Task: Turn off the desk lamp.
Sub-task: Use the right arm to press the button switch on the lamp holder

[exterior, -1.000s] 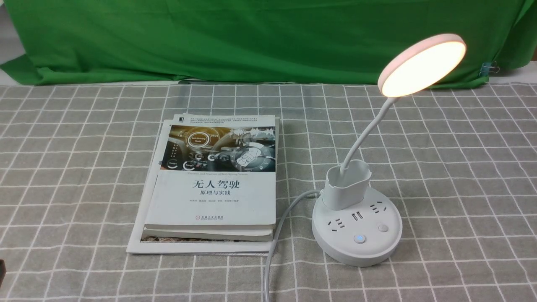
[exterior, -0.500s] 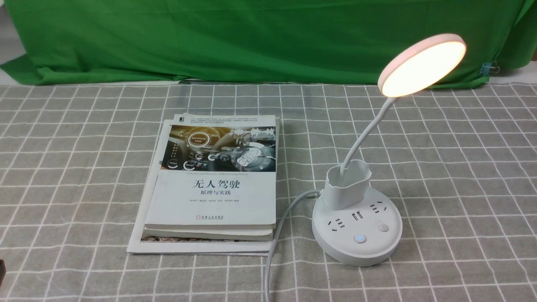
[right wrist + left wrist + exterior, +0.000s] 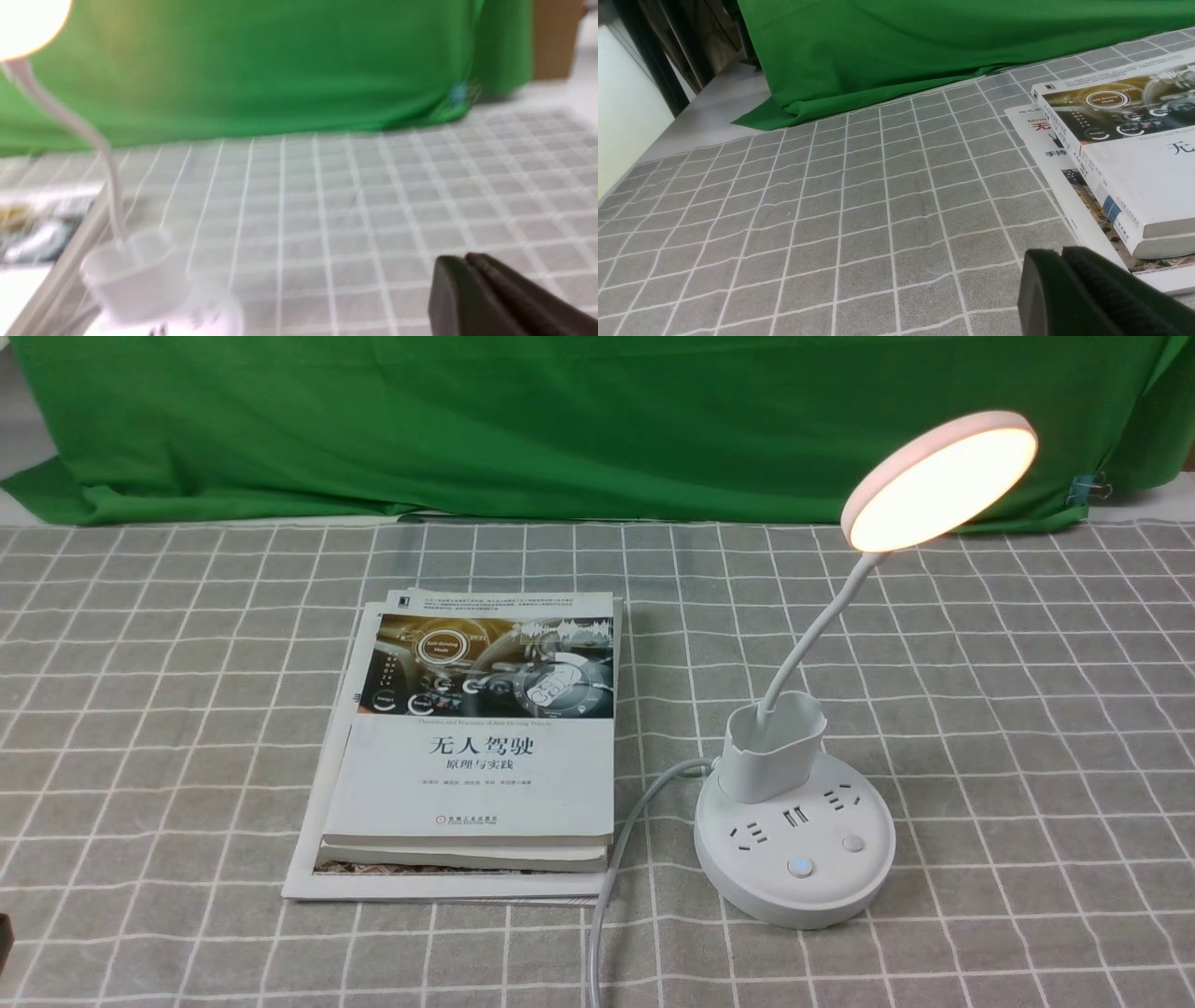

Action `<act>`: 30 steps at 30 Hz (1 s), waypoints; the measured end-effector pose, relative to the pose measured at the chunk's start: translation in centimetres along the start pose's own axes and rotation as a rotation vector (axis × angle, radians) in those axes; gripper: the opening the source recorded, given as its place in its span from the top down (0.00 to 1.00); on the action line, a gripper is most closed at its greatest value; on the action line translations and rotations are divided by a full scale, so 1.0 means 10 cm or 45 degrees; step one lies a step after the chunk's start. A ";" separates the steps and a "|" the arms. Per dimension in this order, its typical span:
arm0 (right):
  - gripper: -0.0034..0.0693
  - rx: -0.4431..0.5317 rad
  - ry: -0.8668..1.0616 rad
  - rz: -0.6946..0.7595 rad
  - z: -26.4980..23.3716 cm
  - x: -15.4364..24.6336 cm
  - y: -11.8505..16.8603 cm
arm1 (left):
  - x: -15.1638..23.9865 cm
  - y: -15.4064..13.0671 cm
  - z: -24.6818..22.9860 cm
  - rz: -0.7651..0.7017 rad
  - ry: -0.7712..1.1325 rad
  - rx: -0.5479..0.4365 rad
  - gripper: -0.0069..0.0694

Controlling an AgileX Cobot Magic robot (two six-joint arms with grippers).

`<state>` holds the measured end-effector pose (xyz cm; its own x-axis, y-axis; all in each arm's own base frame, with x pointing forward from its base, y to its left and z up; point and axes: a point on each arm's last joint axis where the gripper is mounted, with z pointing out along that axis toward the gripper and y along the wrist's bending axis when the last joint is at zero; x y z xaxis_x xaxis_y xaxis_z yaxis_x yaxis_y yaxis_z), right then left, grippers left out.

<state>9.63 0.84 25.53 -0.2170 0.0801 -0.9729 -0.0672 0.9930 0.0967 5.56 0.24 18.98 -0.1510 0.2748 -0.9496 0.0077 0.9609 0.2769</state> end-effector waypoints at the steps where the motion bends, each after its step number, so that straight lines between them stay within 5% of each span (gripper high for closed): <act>1: 0.89 -0.015 0.055 -0.004 0.08 -0.03 0.02 | 0.00 0.00 0.00 0.000 0.000 0.000 0.89; 9: 0.89 -0.017 0.188 -0.023 0.40 -0.06 0.04 | 0.00 0.00 0.00 0.000 0.000 0.000 0.89; 15: 0.84 0.026 0.384 0.177 0.58 0.11 0.03 | 0.00 0.00 0.00 0.000 0.000 0.000 0.89; 20: 0.75 0.025 0.615 0.119 0.69 0.15 0.05 | 0.00 0.00 0.00 0.000 0.000 0.000 0.89; 30: 0.75 -0.014 0.872 0.058 0.97 0.06 0.13 | 0.00 0.00 0.00 0.000 0.000 0.000 0.89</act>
<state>18.89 3.04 23.08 -0.7863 0.0455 -0.6162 -0.0523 0.9888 0.1397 5.56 0.24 18.98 -0.1510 0.2745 -0.9496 0.0076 0.9610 0.2766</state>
